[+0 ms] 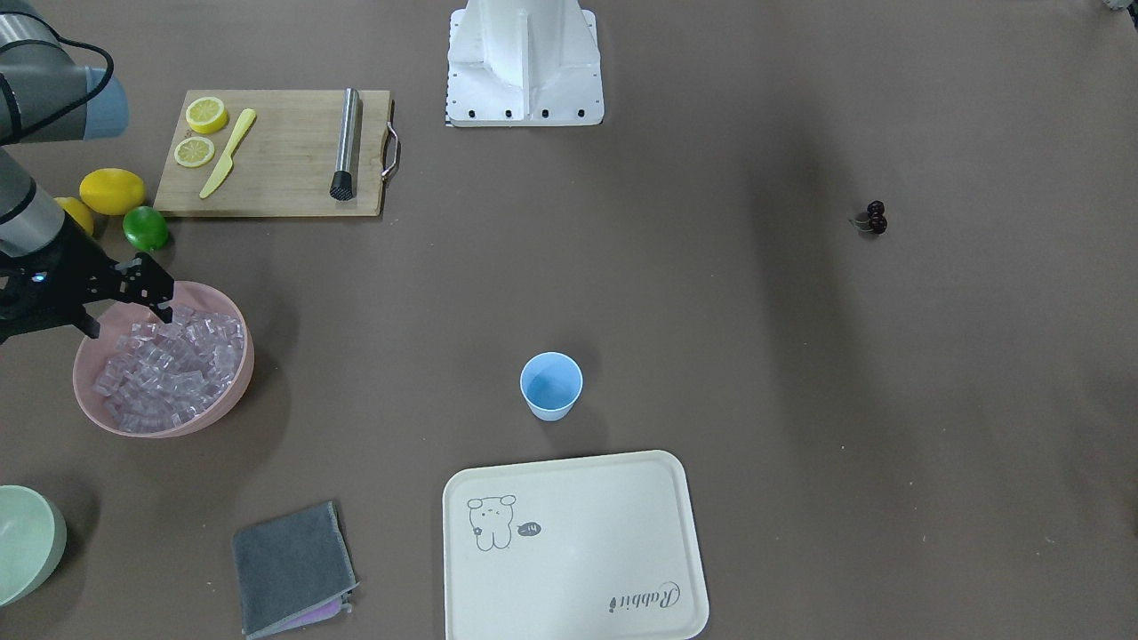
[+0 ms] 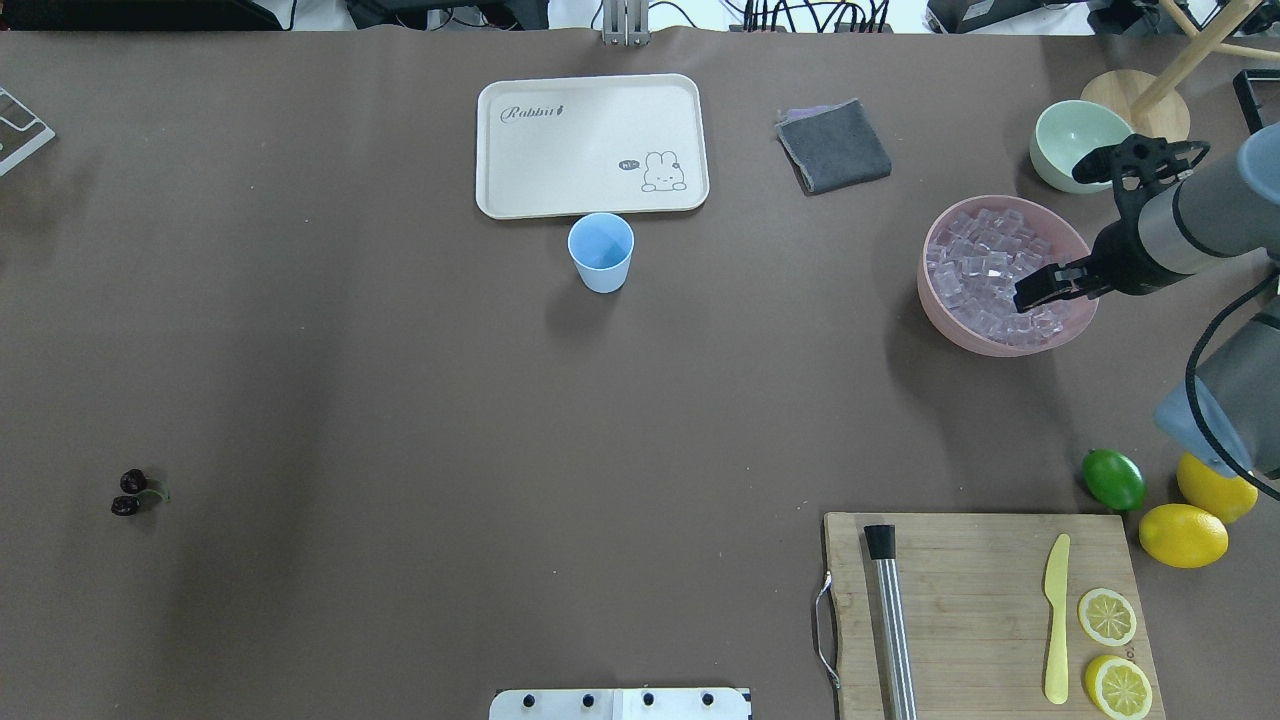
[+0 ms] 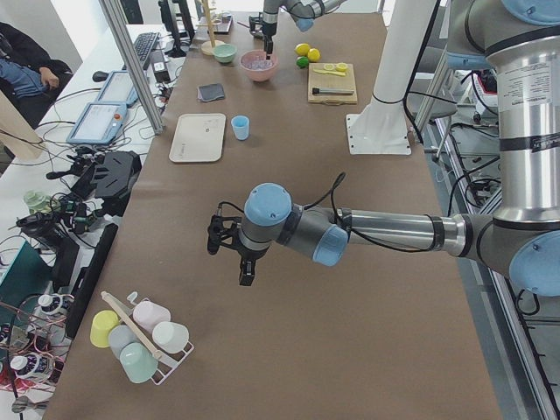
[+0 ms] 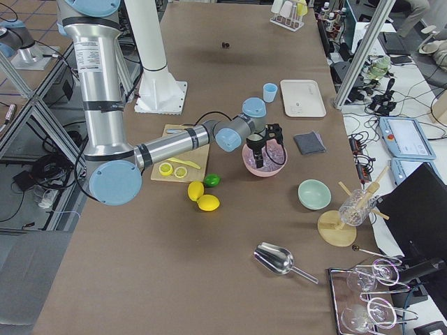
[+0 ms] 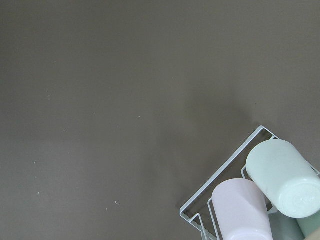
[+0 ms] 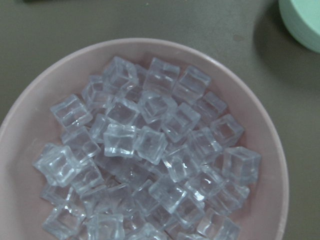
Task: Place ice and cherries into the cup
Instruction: 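Lower the right gripper into the bowl and grasp an ice cube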
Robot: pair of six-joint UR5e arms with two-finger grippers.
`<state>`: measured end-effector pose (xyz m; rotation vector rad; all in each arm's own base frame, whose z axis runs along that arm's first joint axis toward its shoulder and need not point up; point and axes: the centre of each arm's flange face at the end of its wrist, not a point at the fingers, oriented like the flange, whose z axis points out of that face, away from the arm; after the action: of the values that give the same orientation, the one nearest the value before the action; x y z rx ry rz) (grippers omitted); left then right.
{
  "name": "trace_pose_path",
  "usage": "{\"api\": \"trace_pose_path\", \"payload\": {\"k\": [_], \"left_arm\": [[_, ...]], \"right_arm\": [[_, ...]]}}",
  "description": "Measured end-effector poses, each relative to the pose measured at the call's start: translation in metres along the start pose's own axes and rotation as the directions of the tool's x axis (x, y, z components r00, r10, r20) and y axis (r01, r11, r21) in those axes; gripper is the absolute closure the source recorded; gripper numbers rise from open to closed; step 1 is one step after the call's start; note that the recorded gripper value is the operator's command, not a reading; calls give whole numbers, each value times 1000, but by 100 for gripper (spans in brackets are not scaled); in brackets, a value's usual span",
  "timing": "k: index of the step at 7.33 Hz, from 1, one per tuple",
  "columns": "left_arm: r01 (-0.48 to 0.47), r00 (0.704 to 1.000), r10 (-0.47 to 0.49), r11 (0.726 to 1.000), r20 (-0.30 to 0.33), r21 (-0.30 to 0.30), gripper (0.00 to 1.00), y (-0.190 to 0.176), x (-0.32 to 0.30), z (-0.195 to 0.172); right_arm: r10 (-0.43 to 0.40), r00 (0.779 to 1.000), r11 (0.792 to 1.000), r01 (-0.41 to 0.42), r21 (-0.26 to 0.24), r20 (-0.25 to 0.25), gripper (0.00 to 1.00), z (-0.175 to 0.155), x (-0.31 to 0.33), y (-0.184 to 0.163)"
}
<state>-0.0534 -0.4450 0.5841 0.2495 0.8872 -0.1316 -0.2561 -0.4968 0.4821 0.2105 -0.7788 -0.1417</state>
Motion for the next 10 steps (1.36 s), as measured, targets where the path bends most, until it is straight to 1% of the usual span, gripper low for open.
{"api": "trace_pose_path", "payload": {"k": [1, 2, 3, 5, 6, 7, 10], "left_arm": [[2, 1000, -2, 1000, 1, 1, 2, 1, -1, 0], [3, 1000, -3, 1000, 0, 0, 2, 1, -1, -1], [3, 1000, -3, 1000, -1, 0, 2, 1, -1, 0], [5, 1000, -5, 1000, -2, -2, 2, 1, -2, 0], [6, 1000, -6, 1000, -2, -3, 2, 1, -3, 1], [7, 1000, -7, 1000, -2, -4, 2, 1, -3, 1], [4, 1000, -4, 1000, -3, -2, 2, 0, -3, 1]], "right_arm": [[-11, 1000, 1000, 11, -3, -13, 37, 8, -6, 2], [-18, 1000, 1000, 18, -6, -20, 48, 12, -9, 4], [-24, 999, 1000, 24, -10, -22, 55, 15, -11, 5], [-33, 999, 999, 33, -18, -22, 57, 20, -16, 7], [-35, 999, 999, 35, -20, -21, 64, 20, -17, 8], [-36, 999, 999, 36, -20, -20, 66, 20, -18, 8], [-33, 999, 999, 33, -17, -11, 70, 14, -18, 6]]}}
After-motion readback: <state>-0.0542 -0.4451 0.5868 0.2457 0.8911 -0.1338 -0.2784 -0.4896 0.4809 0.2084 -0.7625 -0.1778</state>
